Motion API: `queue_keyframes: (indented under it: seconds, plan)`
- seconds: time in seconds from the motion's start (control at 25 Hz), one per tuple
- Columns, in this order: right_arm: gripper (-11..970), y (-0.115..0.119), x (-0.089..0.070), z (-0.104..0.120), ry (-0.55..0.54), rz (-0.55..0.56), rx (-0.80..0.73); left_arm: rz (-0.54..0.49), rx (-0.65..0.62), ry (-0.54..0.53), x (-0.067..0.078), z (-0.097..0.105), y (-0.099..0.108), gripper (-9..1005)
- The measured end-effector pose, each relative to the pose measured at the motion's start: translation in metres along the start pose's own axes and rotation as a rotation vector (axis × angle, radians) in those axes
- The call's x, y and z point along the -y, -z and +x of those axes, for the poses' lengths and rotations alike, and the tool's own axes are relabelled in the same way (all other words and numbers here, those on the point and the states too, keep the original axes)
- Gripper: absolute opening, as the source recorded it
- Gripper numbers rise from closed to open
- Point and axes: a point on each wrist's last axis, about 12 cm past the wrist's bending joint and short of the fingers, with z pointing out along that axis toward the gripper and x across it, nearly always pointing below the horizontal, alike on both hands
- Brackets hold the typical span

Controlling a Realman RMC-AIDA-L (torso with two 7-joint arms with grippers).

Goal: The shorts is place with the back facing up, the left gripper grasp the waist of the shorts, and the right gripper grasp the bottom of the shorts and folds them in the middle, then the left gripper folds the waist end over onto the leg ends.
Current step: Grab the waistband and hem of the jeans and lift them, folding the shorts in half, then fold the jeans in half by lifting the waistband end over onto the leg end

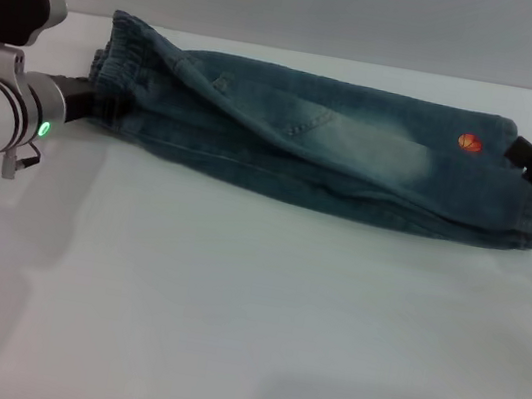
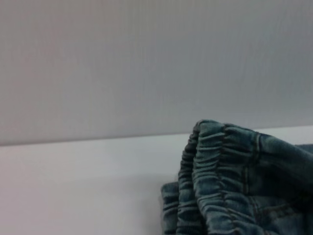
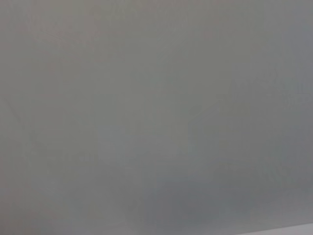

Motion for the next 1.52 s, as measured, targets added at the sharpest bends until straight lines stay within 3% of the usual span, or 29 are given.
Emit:
queue_keyframes:
  seconds: [0.36,0.56,0.68,0.88,1.52]
  plan:
    - [609,0.004,0.000,0.001,-0.016,-0.003,0.002,-0.003,0.025,0.013,0.000,0.004,0.002,533]
    - [606,0.004,-0.002,0.001,-0.022,-0.015,0.004,0.004,0.013,0.005,0.002,0.006,0.002,291]
    - [604,0.005,-0.002,0.001,-0.030,-0.015,0.007,0.006,0.006,0.009,0.002,0.008,0.002,96]
    - [602,0.006,-0.002,0.000,-0.036,-0.020,0.015,0.024,0.009,0.022,0.005,0.006,0.009,20]
    - [593,-0.013,-0.012,0.009,-0.050,-0.101,-0.039,0.115,0.046,0.060,0.019,-0.004,0.054,21]
